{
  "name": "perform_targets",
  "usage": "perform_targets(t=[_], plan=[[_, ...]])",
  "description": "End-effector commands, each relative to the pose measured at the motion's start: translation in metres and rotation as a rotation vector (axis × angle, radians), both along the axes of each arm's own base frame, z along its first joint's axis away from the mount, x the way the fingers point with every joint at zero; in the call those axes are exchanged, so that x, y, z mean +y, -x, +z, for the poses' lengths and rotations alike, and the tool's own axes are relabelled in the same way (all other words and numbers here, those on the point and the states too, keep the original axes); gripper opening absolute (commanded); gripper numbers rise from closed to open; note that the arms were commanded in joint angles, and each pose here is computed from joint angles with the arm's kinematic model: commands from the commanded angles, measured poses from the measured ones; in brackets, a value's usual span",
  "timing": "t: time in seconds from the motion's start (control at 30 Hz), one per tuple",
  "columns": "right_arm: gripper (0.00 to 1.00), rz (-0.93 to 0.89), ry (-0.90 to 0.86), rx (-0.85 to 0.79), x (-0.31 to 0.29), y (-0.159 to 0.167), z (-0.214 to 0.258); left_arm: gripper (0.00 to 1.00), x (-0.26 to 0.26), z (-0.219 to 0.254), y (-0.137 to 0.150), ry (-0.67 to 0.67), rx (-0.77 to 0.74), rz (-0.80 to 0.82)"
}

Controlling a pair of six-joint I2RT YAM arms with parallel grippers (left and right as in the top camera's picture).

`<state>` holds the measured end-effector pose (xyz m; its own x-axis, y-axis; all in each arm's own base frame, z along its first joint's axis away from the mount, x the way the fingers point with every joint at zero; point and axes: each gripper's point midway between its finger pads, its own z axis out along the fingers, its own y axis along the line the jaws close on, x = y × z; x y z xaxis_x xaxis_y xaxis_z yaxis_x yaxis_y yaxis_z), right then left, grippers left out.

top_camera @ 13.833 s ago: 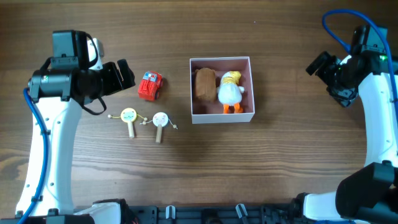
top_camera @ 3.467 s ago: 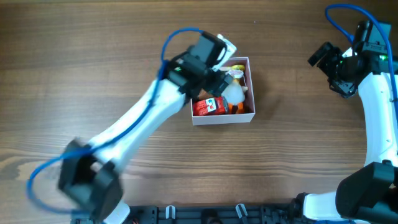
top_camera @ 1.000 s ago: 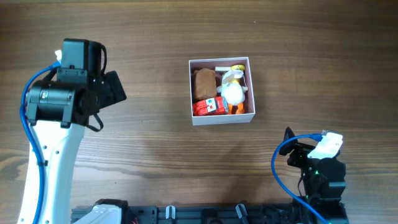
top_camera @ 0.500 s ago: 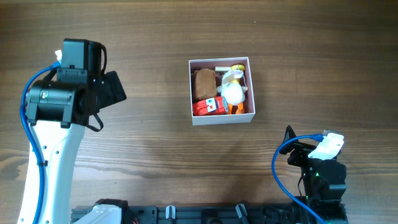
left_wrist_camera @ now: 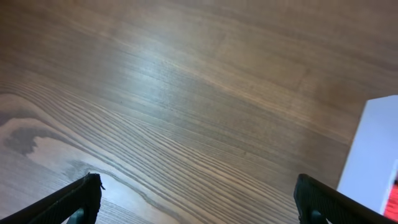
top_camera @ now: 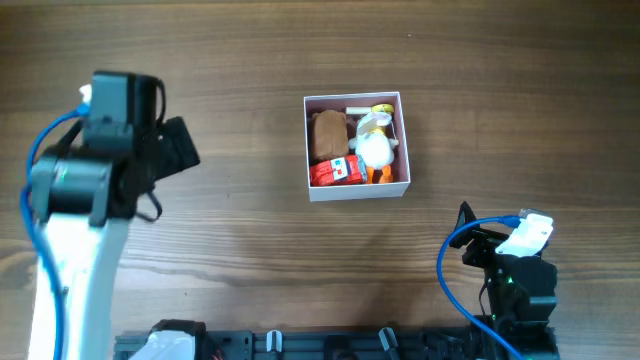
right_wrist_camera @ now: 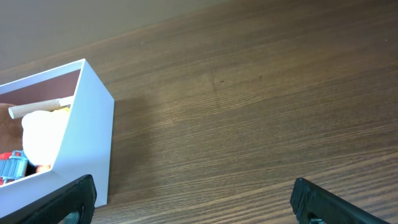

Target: Pack container

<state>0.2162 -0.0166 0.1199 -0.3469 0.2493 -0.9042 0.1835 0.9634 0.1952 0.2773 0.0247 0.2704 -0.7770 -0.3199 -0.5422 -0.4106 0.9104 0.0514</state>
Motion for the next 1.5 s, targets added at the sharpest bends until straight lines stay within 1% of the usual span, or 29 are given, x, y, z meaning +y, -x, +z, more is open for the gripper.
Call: perform_targets(t=[0.0,0.07,0.1,0.13,0.2,0.27,0.33,0.43,0.57,0.73,1.03,1.2,1.3,1.47], plan=[[1.00,-0.015,0.025,-0.009,-0.004,0.000,0.000,1.00,0.004,0.051,0.034,0.015,-0.217,0.002],[1.00,-0.015,0.025,-0.009,-0.004,0.000,0.000,1.00,0.005,0.069,0.043,0.026,-0.315,0.001],[1.00,-0.015,0.025,-0.009,-0.004,0.000,0.000,1.00,0.003,0.083,0.048,0.028,-0.410,-0.031],[1.00,-0.015,0.025,-0.009,-0.004,0.000,0.000,1.00,0.000,0.088,0.050,0.028,-0.446,-0.064],[1.00,-0.014,0.026,-0.009,-0.004,0.000,0.000,1.00,-0.016,0.096,0.055,0.028,-0.560,-0.212],[1.00,-0.015,0.025,-0.009,-0.004,0.000,0.000,1.00,-0.021,0.091,0.058,0.021,-0.622,-0.262],[1.00,-0.015,0.025,-0.009,-0.004,0.000,0.000,1.00,-0.021,0.070,0.060,0.020,-0.662,-0.261],[0.99,-0.015,0.025,-0.009,-0.004,0.000,0.000,1.00,-0.025,0.027,0.059,0.035,-0.666,-0.277],[1.00,-0.015,0.025,-0.009,-0.004,0.000,0.000,1.00,-0.038,-0.035,0.054,0.090,-0.672,-0.331],[1.00,-0.015,0.025,-0.009,-0.004,0.000,0.000,1.00,-0.043,-0.083,0.055,0.107,-0.725,-0.356],[1.00,-0.015,0.025,-0.009,-0.004,0.000,0.000,1.00,-0.048,-0.120,0.059,0.121,-0.736,-0.381],[1.00,-0.015,0.025,-0.009,-0.004,0.000,0.000,1.00,-0.056,-0.134,0.059,0.136,-0.705,-0.414],[1.00,-0.015,0.025,-0.009,-0.004,0.000,0.000,1.00,-0.059,-0.150,0.059,0.142,-0.669,-0.425],[1.00,-0.015,0.025,-0.009,-0.004,0.000,0.000,1.00,-0.059,-0.151,0.059,0.141,-0.664,-0.425]])
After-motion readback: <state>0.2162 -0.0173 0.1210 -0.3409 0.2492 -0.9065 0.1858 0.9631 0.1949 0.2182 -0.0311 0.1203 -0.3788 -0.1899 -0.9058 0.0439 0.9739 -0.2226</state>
